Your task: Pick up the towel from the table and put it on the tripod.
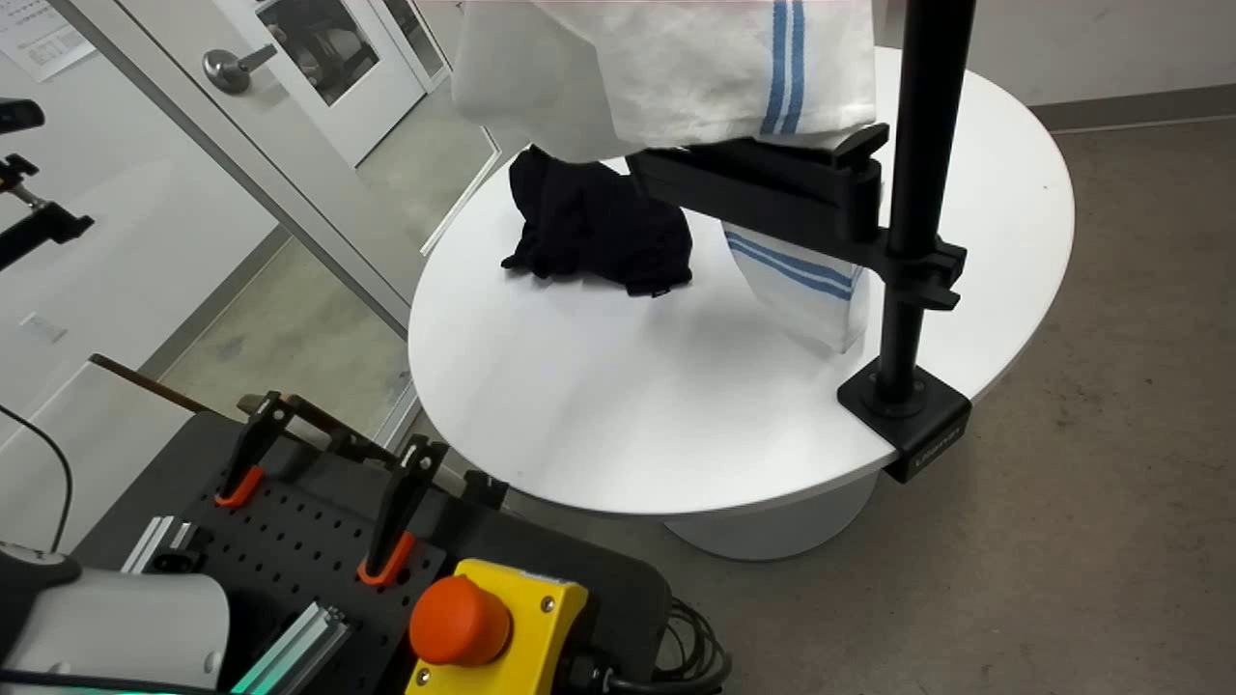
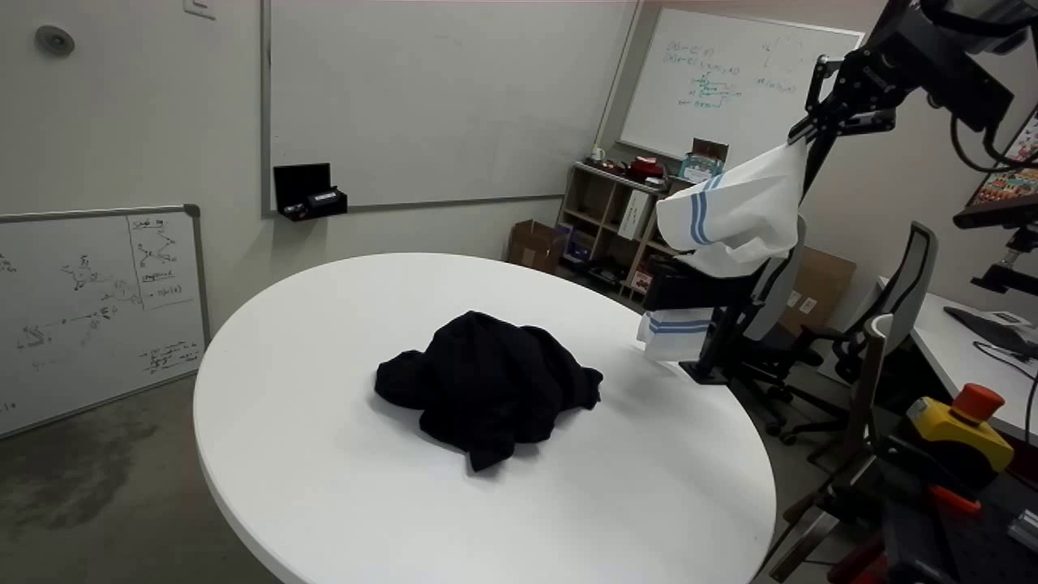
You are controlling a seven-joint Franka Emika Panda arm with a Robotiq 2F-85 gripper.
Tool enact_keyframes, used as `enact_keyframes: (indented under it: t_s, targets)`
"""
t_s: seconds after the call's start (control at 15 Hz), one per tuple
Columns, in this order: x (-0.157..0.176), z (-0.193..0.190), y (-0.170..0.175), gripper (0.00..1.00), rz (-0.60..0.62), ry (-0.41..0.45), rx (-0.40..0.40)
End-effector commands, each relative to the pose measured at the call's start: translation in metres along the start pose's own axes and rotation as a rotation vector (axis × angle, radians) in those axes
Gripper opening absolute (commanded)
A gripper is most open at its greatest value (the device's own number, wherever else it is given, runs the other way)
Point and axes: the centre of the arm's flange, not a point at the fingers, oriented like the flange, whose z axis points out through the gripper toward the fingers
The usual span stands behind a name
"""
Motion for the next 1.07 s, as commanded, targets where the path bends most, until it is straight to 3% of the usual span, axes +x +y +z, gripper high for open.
enact_keyframes:
  t_s: [0.0,0.07,0.2,0.8,1.0]
  targets:
    - [-0.017,-0.02,0.008,0.0,-0.08,-0.075,0.005]
    - [-0.023,-0.018,0.009,0.26,-0.103,-0.098,-0.006]
    - [-0.031,-0.014,0.01,0.33,-0.13,-0.14,-0.024]
    - [-0.035,-0.014,0.008,0.99,-0.217,-0.208,-0.066]
    - [-0.034,-0.015,0.009,1.0,-0.231,-0.215,-0.071]
